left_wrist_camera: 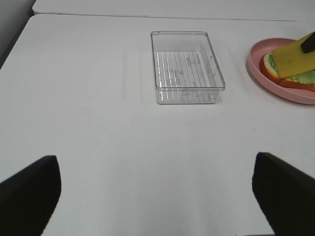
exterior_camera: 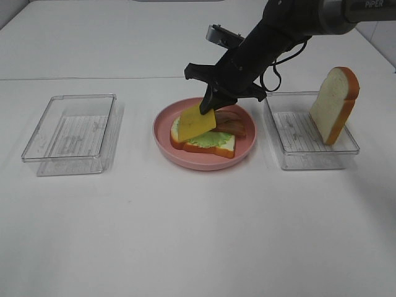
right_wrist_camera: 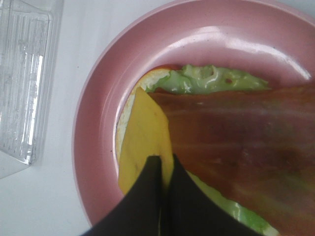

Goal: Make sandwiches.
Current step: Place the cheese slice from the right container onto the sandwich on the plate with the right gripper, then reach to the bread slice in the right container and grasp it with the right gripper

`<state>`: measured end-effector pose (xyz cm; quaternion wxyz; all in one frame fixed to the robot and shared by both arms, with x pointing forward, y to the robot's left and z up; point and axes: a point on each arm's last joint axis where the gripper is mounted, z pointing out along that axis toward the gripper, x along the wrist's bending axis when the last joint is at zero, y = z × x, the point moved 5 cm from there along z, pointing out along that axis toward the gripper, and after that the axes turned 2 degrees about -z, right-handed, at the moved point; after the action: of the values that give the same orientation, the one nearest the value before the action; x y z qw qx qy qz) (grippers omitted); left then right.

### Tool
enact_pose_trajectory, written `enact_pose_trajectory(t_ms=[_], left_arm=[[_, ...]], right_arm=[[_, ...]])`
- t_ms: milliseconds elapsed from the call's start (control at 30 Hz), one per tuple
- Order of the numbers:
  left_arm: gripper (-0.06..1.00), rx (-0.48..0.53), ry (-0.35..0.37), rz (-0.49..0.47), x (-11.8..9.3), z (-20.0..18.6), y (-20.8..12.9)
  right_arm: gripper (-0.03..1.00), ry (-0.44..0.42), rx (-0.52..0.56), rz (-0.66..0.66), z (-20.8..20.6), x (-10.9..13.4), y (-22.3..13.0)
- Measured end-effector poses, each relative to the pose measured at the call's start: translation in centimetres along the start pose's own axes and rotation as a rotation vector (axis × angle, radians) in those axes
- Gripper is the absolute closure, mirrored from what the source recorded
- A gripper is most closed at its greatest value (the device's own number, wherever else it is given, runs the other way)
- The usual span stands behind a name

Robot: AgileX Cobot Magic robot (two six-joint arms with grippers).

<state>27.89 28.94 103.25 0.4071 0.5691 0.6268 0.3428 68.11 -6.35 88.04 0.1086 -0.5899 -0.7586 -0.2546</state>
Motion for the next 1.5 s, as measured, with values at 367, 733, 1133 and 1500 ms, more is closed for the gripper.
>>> enact_pose_trajectory(t_ms=[367,733,1133,1500], left_arm=[[-0.05,0.0,0.0,0.0,0.0,0.0,0.0],[-0.05,0.0,0.0,0.0,0.0,0.0,0.0],[-0.05,0.0,0.0,0.0,0.0,0.0,0.0],[-0.05,0.0,0.0,0.0,0.0,0.0,0.0]], right_arm=[[0.37,-0.007,-0.007,-0.007,-0.4,0.1,0.1],[-0.01,-0.062,-0.123,-0.129,-6.7,2.4,1.5],[-0.01,-0.367,-0.152,-0.117,-15.8,0.1,2.6],[-0.01,-0.498,-0.142,0.125,-21.7,-9.8,2.1]])
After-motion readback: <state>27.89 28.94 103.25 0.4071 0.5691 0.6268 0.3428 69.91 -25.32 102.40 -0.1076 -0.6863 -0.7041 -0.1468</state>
